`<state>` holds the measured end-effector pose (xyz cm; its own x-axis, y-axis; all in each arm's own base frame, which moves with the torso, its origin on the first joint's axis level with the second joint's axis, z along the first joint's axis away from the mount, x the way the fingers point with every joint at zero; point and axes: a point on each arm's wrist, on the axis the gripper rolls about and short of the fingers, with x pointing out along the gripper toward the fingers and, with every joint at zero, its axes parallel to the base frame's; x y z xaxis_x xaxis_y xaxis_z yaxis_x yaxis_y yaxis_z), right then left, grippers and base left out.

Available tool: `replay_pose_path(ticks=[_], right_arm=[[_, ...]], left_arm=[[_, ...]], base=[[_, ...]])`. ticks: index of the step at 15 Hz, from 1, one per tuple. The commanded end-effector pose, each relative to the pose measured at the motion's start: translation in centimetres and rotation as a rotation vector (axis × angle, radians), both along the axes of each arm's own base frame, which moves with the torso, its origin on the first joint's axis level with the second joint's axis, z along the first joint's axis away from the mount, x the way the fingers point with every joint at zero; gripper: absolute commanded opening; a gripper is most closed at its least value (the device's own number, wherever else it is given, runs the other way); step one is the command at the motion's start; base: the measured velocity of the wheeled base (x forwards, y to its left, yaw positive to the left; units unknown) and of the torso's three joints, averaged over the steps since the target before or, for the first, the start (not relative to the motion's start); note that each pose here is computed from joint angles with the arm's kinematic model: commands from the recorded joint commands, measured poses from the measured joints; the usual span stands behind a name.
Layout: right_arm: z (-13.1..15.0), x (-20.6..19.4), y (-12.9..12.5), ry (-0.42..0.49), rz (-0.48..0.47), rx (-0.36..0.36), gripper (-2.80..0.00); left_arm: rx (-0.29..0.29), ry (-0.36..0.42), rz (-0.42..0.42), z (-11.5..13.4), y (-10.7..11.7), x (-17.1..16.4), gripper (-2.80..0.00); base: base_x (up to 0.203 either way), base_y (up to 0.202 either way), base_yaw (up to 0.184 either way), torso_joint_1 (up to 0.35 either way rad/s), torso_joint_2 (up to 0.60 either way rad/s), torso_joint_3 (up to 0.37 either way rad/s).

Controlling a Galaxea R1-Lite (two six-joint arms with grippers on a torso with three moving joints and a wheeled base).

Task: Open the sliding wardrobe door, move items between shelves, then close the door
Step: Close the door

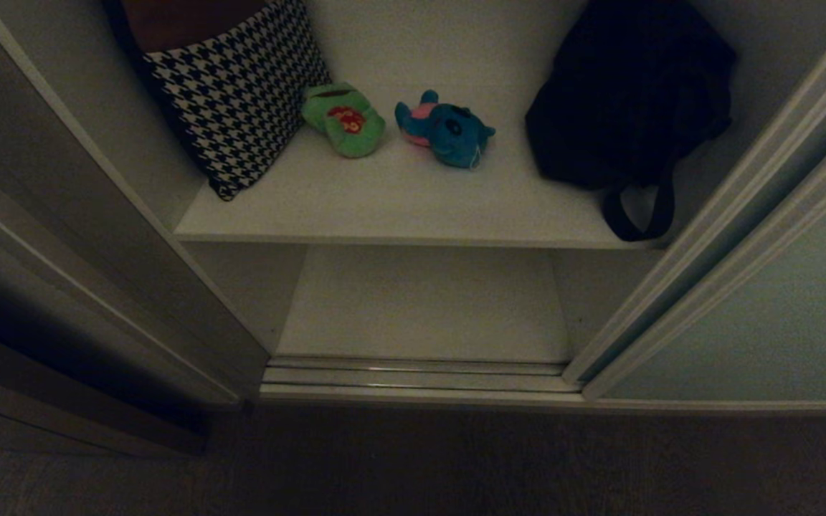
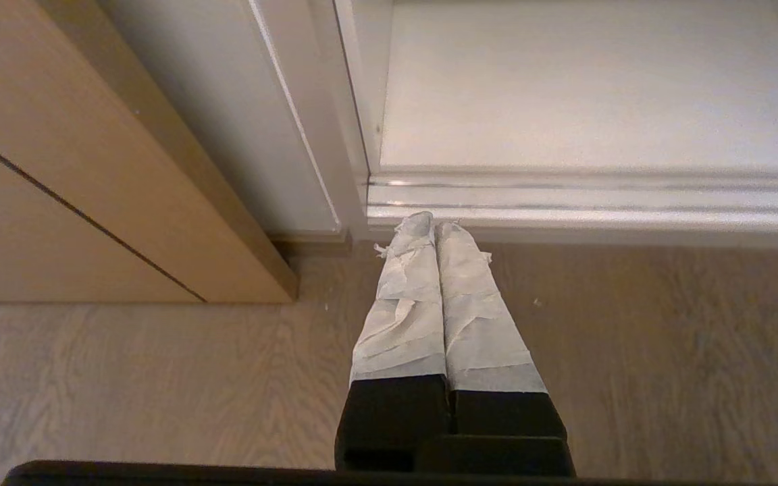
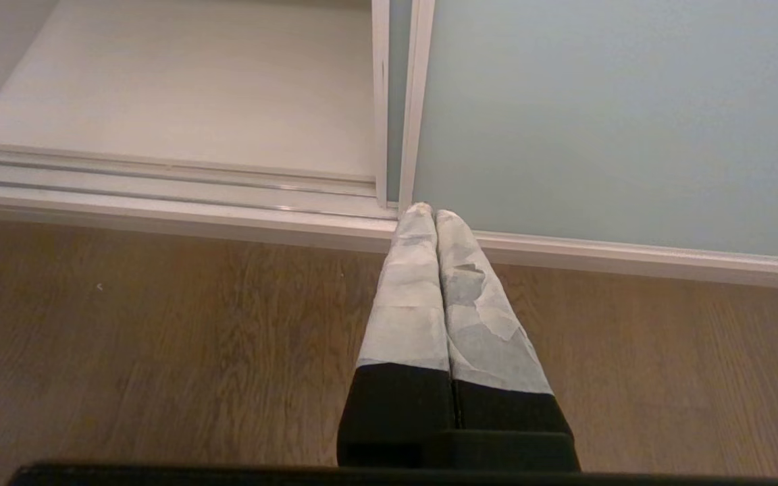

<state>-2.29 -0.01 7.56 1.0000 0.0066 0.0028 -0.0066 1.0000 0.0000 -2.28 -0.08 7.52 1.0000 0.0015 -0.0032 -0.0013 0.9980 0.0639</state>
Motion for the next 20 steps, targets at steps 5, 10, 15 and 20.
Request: replay_pose_path(ticks=[5, 10, 15, 20], right_arm=[[0.0, 0.0, 0.0, -0.002, 0.0, 0.0, -2.8], [0.0, 0.0, 0.0, -0.002, 0.0, 0.0, -2.8], [0.0, 0.0, 0.0, -0.002, 0.001, -0.003, -2.8], [3.3, -1.1, 0.0, -0.042, -0.004, -0.007, -2.8]], left_arm=[[-0.005, 0.004, 0.003, 0.0, 0.0, 0.0, -2.8], [-0.006, 0.003, 0.003, 0.0, 0.0, 0.0, -2.8], [-0.007, 0.003, 0.003, 0.0, 0.0, 0.0, -2.8], [-0.006, 0.003, 0.003, 0.0, 0.0, 0.0, -2.8]], base=[[0.0, 0.0, 0.0, 0.002, 0.0, 0.007], [0.0, 0.0, 0.0, 0.0, 0.0, 0.0], [0.0, 0.0, 0.0, 0.0, 0.0, 0.0], [0.0, 0.0, 0.0, 0.0, 0.0, 0.0]])
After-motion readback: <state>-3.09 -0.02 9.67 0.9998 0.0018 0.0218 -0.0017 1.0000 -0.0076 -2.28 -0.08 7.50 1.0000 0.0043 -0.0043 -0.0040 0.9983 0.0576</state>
